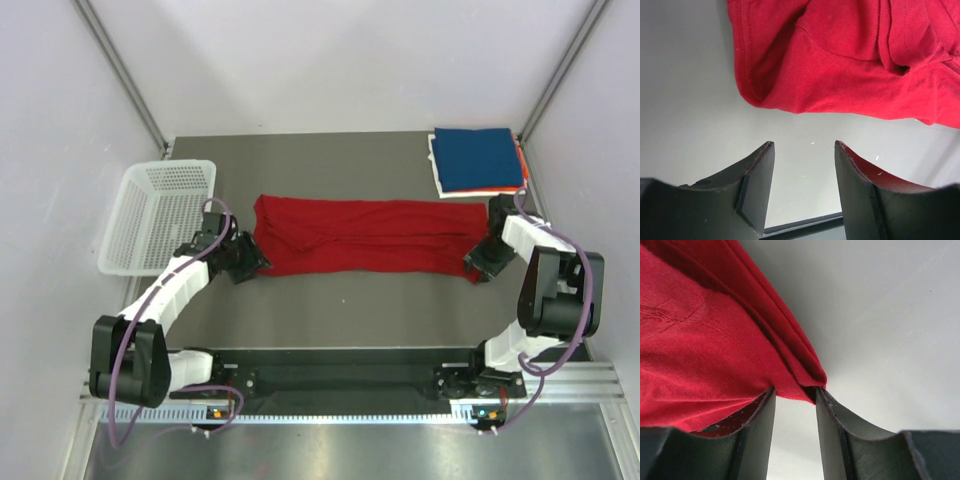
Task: Fold and stack the t-shirts
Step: Fold the tshirt
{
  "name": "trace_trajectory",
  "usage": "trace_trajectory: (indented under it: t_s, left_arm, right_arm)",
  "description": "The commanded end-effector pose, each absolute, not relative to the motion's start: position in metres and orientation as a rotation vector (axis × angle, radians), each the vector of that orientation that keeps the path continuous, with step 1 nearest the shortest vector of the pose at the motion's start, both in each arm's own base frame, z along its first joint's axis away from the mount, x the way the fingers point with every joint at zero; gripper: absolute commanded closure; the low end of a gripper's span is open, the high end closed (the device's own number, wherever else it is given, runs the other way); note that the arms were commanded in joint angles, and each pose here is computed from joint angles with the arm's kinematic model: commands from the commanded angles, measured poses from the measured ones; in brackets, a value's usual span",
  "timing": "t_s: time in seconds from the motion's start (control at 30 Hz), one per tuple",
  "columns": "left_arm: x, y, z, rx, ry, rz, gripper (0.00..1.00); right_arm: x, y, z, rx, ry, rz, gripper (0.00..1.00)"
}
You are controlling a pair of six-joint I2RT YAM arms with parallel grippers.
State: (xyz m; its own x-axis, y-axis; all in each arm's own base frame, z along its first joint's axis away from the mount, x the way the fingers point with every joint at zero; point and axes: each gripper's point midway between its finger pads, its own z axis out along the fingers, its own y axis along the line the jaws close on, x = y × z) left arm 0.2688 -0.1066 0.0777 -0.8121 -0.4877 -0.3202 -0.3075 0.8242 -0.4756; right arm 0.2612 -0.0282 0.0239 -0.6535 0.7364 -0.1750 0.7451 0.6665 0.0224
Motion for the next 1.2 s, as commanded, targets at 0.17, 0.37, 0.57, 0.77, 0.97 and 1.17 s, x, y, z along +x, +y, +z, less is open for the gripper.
trace_trajectory:
  t_s: [0.17, 0.37, 0.57, 0.77, 0.97, 1.17]
  left_arm:
    - [0.281, -0.108, 0.07, -0.62, 2.516, -0.598, 0.43]
    - [0.287, -0.102, 0.057, -0.647, 2.515, -0.543, 0.42]
    - [0.295, -0.101, 0.045, -0.648, 2.532, -0.517, 0.43]
    - [0.297, -0.099, 0.036, -0.64, 2.549, -0.491, 0.45]
    - [0.297, -0.093, 0.025, -0.634, 2.574, -0.433, 0.62]
    - [0.301, -0.089, 0.021, -0.62, 2.59, -0.385, 0.96]
  right_arm:
    - [0.26, -0.048, 0.042, 1.191, 2.651, -0.196, 0.6]
    - [0.249, -0.069, 0.042, 1.283, 2.594, -0.247, 0.58]
    - [0.255, -0.07, 0.038, 1.314, 2.55, -0.217, 0.57]
    - [0.26, -0.072, 0.026, 1.329, 2.539, -0.219, 0.58]
    - [0.263, -0.075, 0.023, 1.334, 2.526, -0.214, 0.7]
    - [0.267, -0.077, 0.026, 1.314, 2.522, -0.21, 1.0]
